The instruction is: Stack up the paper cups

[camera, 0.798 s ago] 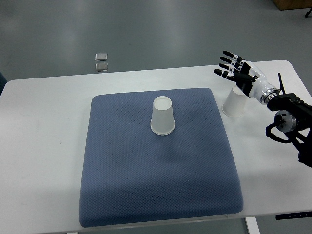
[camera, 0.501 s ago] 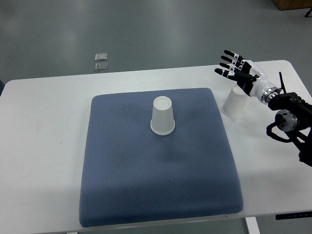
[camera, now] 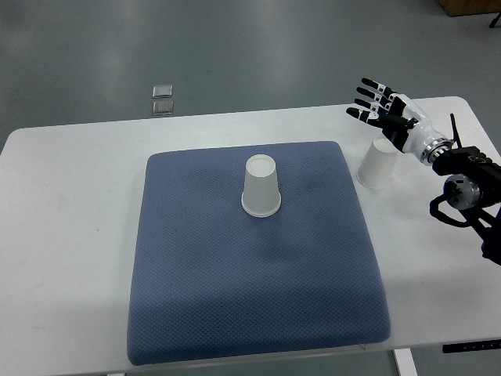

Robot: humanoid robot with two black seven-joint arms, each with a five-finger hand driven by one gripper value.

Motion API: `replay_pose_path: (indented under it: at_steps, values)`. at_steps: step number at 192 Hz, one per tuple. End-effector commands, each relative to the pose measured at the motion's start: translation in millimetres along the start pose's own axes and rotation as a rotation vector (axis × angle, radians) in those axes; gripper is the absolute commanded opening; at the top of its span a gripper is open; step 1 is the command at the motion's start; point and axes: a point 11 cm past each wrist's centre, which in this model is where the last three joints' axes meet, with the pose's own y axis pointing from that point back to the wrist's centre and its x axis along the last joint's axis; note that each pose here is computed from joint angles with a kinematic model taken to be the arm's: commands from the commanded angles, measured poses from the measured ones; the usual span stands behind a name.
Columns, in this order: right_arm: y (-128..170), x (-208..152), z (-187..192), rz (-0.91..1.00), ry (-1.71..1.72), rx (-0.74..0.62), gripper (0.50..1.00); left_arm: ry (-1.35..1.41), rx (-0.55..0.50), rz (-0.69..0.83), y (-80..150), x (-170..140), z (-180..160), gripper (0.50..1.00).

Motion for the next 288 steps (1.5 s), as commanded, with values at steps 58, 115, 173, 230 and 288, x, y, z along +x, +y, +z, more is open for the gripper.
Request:
replay_pose_path:
  at_steps: [58, 115, 173, 230, 288]
  values:
    - [0.0, 3.4, -4.8, 0.008, -0.006, 0.015, 0.917, 0.001, 0.000, 0.000, 0.0, 0.0, 0.0, 1.000]
    - [2.1, 11.6, -15.1, 0.020, 0.008, 0.046, 0.913, 0.000, 0.000, 0.000, 0.0, 0.0, 0.0, 1.000]
    - [12.8, 36.0, -58.5, 0.013, 0.223, 0.075, 0.911, 0.000, 0.000, 0.000, 0.0, 0.0, 0.0, 1.000]
    - [17.8, 26.1, -69.3, -0.146, 0.899, 0.010, 0.909, 0.000, 0.000, 0.000, 0.0, 0.0, 0.0, 1.000]
    - [26.4, 40.0, -56.8, -0.224, 1.224, -0.124, 0.911, 0.000, 0.000, 0.000, 0.0, 0.0, 0.0, 1.000]
